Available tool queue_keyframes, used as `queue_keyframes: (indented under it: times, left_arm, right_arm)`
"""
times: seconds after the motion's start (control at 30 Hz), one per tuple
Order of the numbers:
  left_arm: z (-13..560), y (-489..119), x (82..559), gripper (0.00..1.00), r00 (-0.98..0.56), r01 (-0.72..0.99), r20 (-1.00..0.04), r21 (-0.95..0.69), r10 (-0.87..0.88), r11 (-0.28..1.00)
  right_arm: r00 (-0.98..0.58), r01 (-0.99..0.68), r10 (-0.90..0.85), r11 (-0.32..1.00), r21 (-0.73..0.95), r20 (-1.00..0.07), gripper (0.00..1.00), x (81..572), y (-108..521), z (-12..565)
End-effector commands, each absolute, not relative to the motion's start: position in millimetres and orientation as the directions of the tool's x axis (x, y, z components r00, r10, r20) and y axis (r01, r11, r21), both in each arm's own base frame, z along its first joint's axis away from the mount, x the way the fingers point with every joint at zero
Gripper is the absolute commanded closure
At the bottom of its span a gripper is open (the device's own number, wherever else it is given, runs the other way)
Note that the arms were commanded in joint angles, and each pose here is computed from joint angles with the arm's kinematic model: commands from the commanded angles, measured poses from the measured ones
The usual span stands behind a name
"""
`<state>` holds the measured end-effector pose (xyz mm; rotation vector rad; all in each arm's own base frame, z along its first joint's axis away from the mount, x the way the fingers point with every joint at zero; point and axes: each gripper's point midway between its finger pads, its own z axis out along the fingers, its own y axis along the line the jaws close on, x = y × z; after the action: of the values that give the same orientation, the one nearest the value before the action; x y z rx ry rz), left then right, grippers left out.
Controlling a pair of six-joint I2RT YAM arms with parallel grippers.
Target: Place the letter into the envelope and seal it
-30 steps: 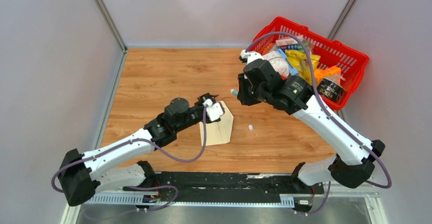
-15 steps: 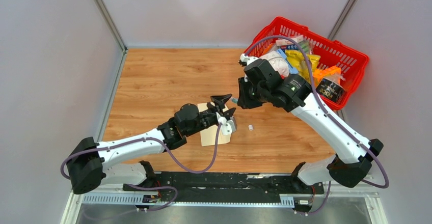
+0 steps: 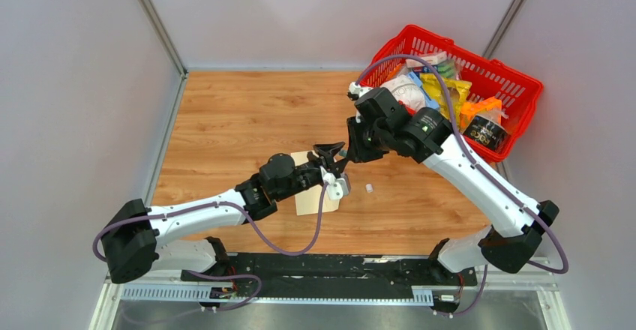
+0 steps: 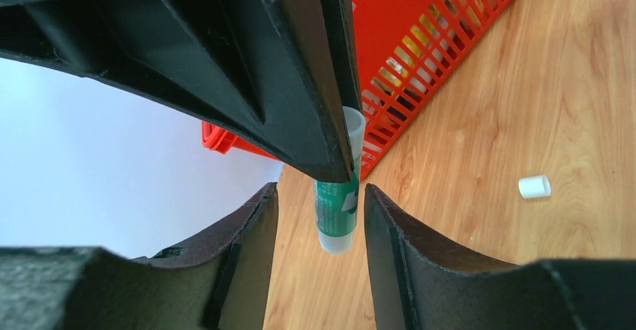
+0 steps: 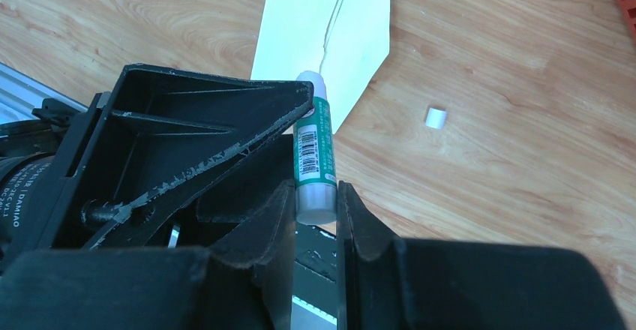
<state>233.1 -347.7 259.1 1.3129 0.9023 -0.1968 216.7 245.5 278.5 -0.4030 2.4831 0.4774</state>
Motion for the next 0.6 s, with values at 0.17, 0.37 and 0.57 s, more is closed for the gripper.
queue_keyframes:
  times: [0.17,0.37,0.57]
  left_arm:
    - [258.5,-352.8,227.1,0.47,0.655,0.623,-0.685,0.729,0.319,0.285]
    - [250.3,-353.9,231.1,0.48,0.625,0.641,-0.703,0.710,0.339,0.291]
    - [251.4,-352.0,234.0,0.51,0.602,0.650,-0.727,0.686,0.331,0.327]
  right_arm:
    - [-0.787,-0.382,-0.152,0.881,0.279,-0.599,1.00,216.2,248.2,291.9]
    - [-0.787,-0.383,-0.148,0.878,0.287,-0.598,1.00,213.6,247.2,295.3]
    - [-0.788,-0.383,-0.149,0.879,0.285,-0.598,1.00,211.7,244.7,296.1]
